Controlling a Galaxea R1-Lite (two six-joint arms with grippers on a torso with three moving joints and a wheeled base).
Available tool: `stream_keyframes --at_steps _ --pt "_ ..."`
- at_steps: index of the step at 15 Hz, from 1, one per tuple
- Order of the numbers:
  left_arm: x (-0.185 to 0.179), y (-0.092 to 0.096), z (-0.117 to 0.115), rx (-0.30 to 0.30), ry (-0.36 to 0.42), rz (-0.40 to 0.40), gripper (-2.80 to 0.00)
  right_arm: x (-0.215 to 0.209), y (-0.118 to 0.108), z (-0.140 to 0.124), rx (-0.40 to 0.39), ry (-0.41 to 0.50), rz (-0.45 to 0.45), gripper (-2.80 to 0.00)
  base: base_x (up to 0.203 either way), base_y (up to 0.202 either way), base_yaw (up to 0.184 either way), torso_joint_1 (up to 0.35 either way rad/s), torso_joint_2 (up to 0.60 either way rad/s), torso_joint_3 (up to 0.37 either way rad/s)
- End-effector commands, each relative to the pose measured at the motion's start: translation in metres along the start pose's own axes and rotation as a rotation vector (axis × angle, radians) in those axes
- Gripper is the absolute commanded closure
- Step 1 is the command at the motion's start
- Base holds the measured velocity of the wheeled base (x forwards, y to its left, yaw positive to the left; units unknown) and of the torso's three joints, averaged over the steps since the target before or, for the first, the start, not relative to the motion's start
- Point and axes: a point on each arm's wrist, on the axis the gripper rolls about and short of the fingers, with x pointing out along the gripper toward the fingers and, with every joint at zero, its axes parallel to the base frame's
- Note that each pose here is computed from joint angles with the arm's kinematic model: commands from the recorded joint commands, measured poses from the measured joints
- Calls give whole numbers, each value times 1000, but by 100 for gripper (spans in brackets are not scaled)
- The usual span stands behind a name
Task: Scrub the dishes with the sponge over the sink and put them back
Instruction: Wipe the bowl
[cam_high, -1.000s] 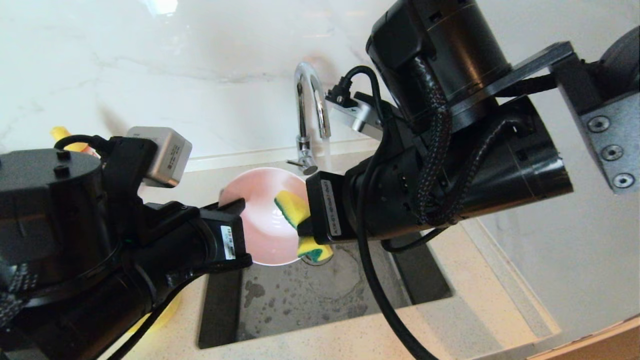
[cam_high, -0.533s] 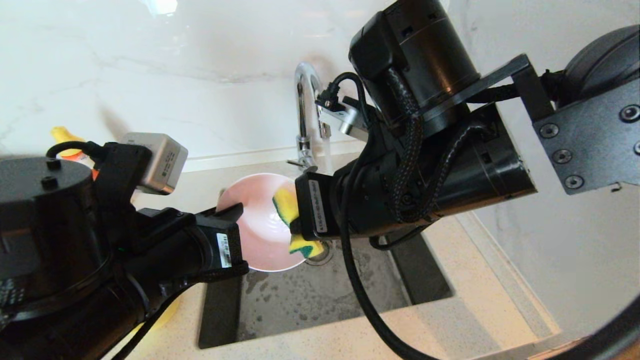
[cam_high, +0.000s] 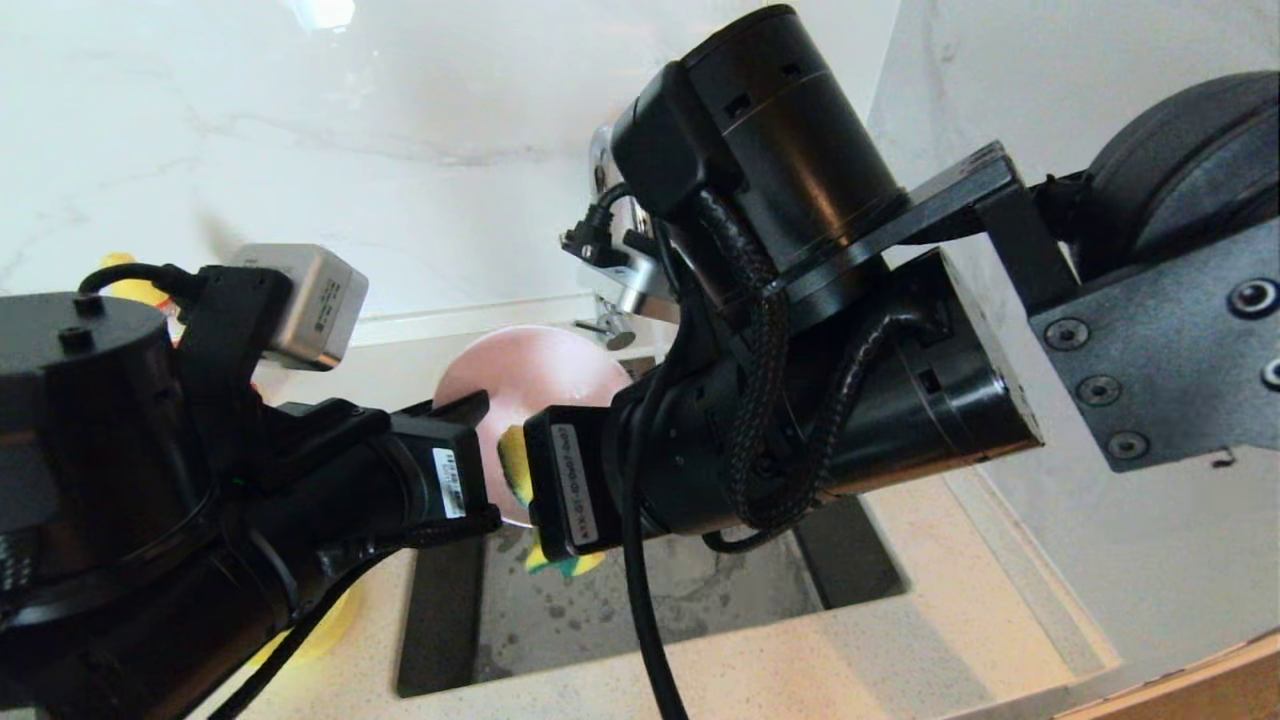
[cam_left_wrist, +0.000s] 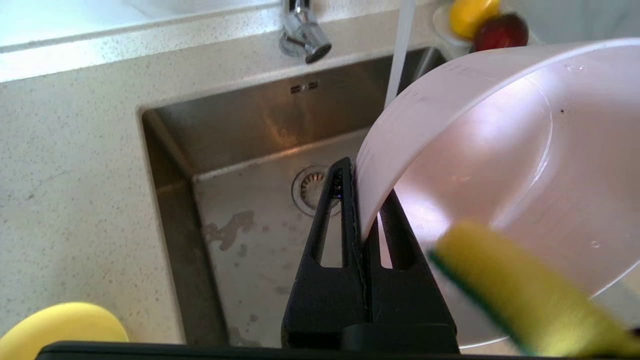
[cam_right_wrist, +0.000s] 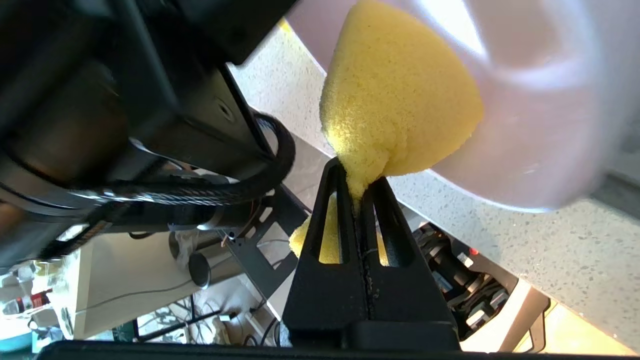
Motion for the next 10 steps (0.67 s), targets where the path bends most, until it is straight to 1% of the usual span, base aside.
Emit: stream_keyframes --at_steps 1,4,6,10 --pt "1 -1 5 -11 -16 2 0 5 0 -3 2 17 -5 0 0 0 0 0 0 0" --pt "1 -1 4 -10 -13 2 0 16 0 -4 0 29 -8 0 0 0 0 0 0 0" --pt "1 -1 3 -17 -8 2 0 16 1 -2 -3 8 5 0 0 0 0 0 0 0" --pt "1 -1 3 -18 -7 3 0 -2 0 2 5 -18 9 0 0 0 0 0 0 0"
